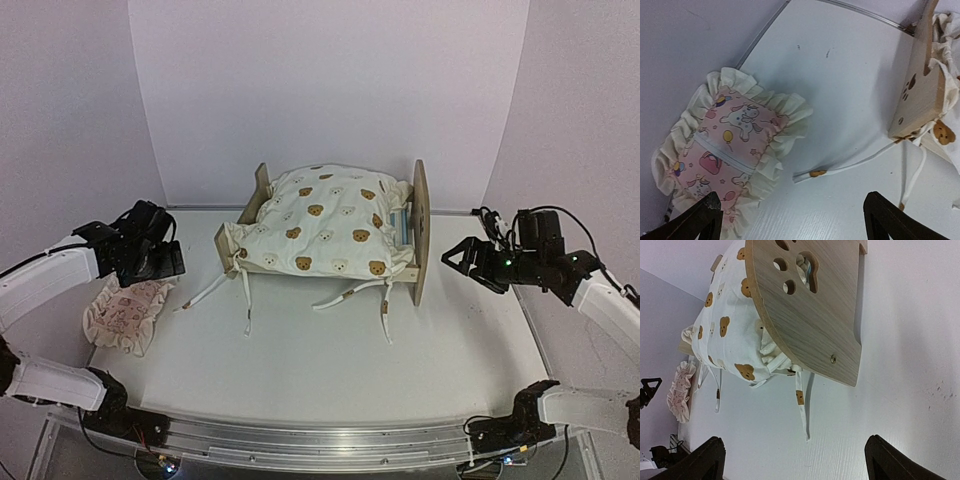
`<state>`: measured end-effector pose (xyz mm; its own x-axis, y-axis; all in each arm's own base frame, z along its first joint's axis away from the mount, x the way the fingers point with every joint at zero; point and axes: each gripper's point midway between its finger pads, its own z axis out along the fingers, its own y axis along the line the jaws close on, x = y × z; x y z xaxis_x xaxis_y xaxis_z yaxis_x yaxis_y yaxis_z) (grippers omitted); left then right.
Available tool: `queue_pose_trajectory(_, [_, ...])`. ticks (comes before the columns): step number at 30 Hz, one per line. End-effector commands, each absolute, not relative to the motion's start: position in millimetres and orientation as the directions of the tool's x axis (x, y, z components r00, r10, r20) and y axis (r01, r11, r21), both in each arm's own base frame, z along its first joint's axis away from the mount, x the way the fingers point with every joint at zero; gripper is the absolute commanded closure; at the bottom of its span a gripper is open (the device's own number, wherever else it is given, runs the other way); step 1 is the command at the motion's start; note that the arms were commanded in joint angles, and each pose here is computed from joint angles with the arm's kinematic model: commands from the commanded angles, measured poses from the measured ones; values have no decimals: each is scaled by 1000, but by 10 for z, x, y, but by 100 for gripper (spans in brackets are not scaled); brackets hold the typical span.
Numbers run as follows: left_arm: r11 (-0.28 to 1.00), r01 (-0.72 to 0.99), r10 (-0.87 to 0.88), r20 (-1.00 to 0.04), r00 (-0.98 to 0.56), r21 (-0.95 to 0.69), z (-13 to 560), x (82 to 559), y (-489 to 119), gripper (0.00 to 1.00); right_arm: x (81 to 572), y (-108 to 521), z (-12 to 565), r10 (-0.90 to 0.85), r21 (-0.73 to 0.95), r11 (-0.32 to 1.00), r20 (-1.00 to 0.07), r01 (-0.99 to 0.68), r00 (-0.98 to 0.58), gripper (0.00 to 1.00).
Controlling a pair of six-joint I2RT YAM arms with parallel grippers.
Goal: Set up the pet bed
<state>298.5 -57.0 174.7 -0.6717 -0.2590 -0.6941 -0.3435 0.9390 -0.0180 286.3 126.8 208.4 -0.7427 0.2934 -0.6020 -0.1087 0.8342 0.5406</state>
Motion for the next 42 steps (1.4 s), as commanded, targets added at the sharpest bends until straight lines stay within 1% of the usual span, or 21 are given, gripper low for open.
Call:
queue_pose_trajectory(1, [910, -382, -181, -670, -720, 164, 1911, 2987, -207, 1, 2800, 1259, 2151, 270, 529, 836, -630, -147, -729, 2])
queue_pose_trajectory(6, [933, -280, -113, -551, -827, 227, 1689, 3104, -71, 0, 2756, 1244, 2133, 248, 511, 844, -639, -161, -728, 2])
queue_pose_trajectory(8, [917, -287, -112, -513, -851, 277, 1571, 3112, 66, 0, 2743, 1240, 2124, 240, 505, 847, -641, -165, -729, 2])
queue_pose_trajectory(12, [898, -317, -152, -460, -875, 305, 1440, 3202, 246, 0, 2724, 1232, 2104, 231, 497, 851, -642, -168, -731, 2])
queue_pose_trajectory(20, [858, -281, -171, -275, -946, 431, 855, 3177, 427, 1, 2684, 1198, 2080, 214, 476, 863, -649, -170, -731, 2])
queue_pose_trajectory(24, [830, -271, -177, -231, -957, 488, 725, 3143, 498, 1, 2670, 1191, 2061, 206, 470, 866, -648, -172, -733, 2])
queue_pose_trajectory(30, [780, -261, -221, -140, -965, 569, 448, 3025, 665, 7, 2674, 1194, 2025, 199, 466, 868, -643, -171, -740, 2])
queue_pose_trajectory(33, [753, -250, -242, -96, -965, 609, 332, 2958, 733, 16, 2675, 1199, 2020, 195, 465, 868, -642, -174, -741, 2])
queue_pose_trajectory(35, [743, -249, -248, -90, -965, 621, 313, 2947, 765, 26, 2672, 1201, 2015, 193, 465, 868, -641, -176, -743, 2])
queue_pose_trajectory(37, [743, -253, -251, -92, -964, 620, 317, 2954, 778, 43, 2669, 1205, 2015, 192, 466, 867, -641, -178, -743, 2])
queue_pose_trajectory(42, [771, -262, -249, -104, -963, 581, 358, 3008, 722, 90, 2666, 1205, 2021, 187, 463, 867, -645, -184, -741, 2])
